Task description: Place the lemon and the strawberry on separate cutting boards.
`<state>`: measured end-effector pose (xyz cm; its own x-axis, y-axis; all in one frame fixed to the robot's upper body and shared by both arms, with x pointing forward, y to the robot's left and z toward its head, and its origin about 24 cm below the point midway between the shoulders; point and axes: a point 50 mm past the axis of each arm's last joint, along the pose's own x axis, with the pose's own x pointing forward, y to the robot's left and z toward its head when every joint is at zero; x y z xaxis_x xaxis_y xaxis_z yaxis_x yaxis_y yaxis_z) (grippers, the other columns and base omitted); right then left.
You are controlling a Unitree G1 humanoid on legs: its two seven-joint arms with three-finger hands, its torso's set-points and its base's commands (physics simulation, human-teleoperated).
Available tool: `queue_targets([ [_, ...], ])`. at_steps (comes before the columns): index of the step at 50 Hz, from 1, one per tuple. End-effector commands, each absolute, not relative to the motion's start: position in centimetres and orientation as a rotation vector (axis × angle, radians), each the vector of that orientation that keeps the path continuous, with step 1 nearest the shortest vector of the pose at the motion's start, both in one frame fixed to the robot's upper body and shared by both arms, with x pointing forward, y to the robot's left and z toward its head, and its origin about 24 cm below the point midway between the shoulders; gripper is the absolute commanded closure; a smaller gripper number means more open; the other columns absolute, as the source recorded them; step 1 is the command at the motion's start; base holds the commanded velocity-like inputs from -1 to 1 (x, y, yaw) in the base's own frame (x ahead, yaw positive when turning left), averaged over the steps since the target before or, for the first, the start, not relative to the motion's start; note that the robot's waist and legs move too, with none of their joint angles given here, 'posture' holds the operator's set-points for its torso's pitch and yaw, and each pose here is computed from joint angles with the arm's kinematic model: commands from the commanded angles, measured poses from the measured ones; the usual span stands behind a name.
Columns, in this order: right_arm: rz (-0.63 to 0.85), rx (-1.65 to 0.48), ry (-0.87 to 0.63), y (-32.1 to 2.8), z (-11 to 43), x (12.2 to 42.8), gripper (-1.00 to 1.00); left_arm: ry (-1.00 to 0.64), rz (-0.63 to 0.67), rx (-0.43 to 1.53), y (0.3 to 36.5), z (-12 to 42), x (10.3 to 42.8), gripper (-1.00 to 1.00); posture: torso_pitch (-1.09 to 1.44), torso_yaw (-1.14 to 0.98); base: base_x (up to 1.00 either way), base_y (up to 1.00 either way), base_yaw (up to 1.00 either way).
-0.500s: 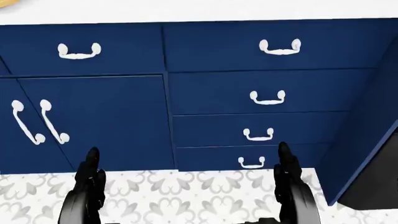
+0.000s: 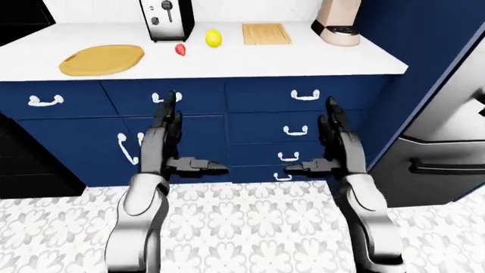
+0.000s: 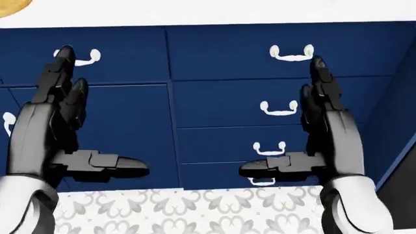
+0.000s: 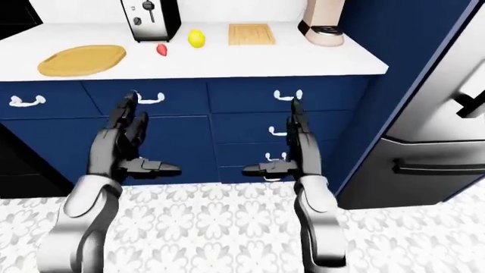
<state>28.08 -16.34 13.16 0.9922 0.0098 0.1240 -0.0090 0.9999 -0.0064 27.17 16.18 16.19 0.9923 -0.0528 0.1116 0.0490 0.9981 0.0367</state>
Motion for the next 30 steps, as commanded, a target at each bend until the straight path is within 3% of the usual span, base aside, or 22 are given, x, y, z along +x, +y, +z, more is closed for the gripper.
queue_targets([
  [1,0.044,0.013,-0.176,-16.2,15.2,28.1,-1.00,-0.154,-0.052,0.028,16.2,18.0,27.2,-1.00,0.00,0.00,0.00,0.00,0.00],
  [9,0.032,0.069,-0.203,-16.6,17.2,28.3,-1.00,-0.164,-0.056,0.043,16.0,19.8,27.5,-1.00,0.00,0.00,0.00,0.00,0.75],
  [15,0.032,-0.006,-0.200,-16.6,17.3,28.2,-1.00,-0.168,-0.047,0.055,16.3,20.4,28.1,-1.00,0.00,0.00,0.00,0.00,0.96],
  [30,-0.025,0.003,-0.258,-18.1,20.1,27.5,-1.00,-0.221,-0.046,0.063,16.5,24.3,29.0,-1.00,0.00,0.00,0.20,-0.18,0.00],
])
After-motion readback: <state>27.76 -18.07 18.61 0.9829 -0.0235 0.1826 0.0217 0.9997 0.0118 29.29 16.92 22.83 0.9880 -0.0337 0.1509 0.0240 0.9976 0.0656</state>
